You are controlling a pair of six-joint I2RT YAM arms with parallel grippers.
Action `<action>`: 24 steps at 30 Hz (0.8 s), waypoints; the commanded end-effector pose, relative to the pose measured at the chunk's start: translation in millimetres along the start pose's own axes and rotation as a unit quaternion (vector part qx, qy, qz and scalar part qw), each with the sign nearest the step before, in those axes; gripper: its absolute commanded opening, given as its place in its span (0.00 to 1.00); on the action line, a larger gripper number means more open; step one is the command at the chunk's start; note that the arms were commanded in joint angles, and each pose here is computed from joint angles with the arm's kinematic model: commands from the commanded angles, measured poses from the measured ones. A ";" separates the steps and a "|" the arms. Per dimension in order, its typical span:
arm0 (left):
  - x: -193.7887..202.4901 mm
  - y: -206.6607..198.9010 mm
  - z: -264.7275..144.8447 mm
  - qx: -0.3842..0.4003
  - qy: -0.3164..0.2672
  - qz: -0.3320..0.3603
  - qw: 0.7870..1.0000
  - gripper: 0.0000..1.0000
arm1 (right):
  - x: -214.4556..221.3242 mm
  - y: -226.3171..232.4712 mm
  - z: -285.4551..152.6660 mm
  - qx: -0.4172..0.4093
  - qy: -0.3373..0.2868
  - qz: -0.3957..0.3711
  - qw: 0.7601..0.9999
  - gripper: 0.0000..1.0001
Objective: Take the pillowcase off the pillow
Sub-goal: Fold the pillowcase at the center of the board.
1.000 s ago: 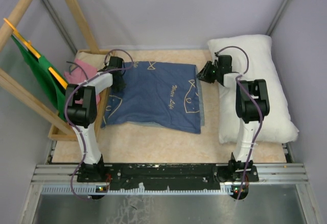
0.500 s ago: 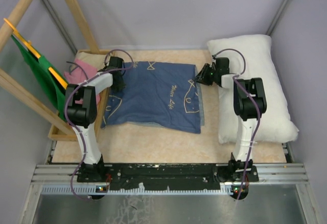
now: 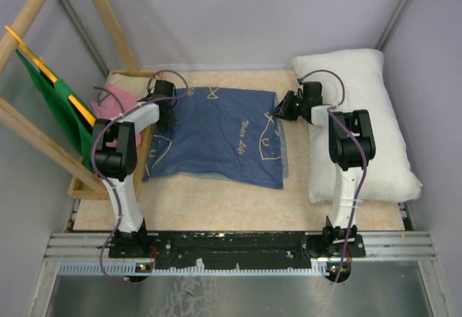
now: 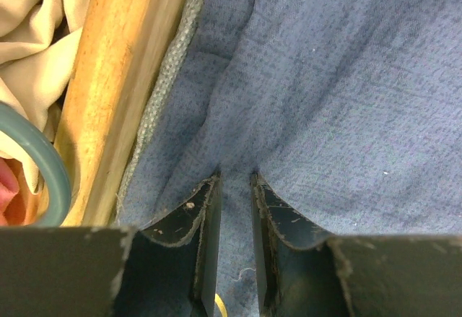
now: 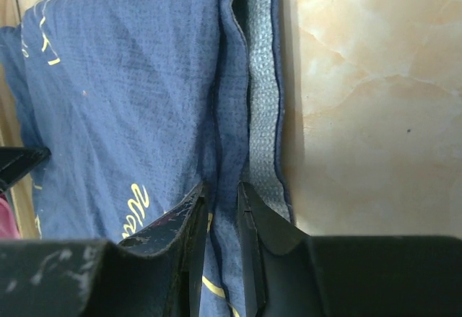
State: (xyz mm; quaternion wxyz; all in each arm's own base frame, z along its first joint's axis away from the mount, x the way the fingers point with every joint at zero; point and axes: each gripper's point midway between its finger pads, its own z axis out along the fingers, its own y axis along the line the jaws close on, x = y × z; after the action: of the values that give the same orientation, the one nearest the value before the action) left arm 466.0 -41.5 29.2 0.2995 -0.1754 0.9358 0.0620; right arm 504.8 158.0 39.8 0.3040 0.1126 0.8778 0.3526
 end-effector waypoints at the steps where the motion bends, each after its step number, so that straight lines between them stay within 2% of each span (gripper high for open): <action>1: 10.1 15.7 -2.2 -0.024 0.014 0.015 0.999 0.29 | -2.1 15.4 1.8 -0.034 -0.002 0.004 0.999 0.23; 9: 10.7 18.0 -3.7 -0.027 0.013 0.016 0.999 0.29 | -4.3 21.9 -2.1 -0.056 -0.009 0.017 0.998 0.11; 13: 9.8 20.2 -4.8 -0.029 0.012 0.015 0.999 0.29 | -11.2 14.1 -10.3 -0.045 -0.022 0.025 0.998 0.01; 24: 8.8 24.5 -4.8 -0.028 0.014 0.008 0.999 0.29 | -37.0 -37.7 -46.6 0.038 -0.081 0.077 0.993 0.00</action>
State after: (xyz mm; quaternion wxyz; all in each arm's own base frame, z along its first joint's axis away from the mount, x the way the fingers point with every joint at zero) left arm 461.6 -35.4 28.9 0.2982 -0.1753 0.9356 0.0709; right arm 496.7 132.8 36.0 0.3050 0.1632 0.8635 0.3671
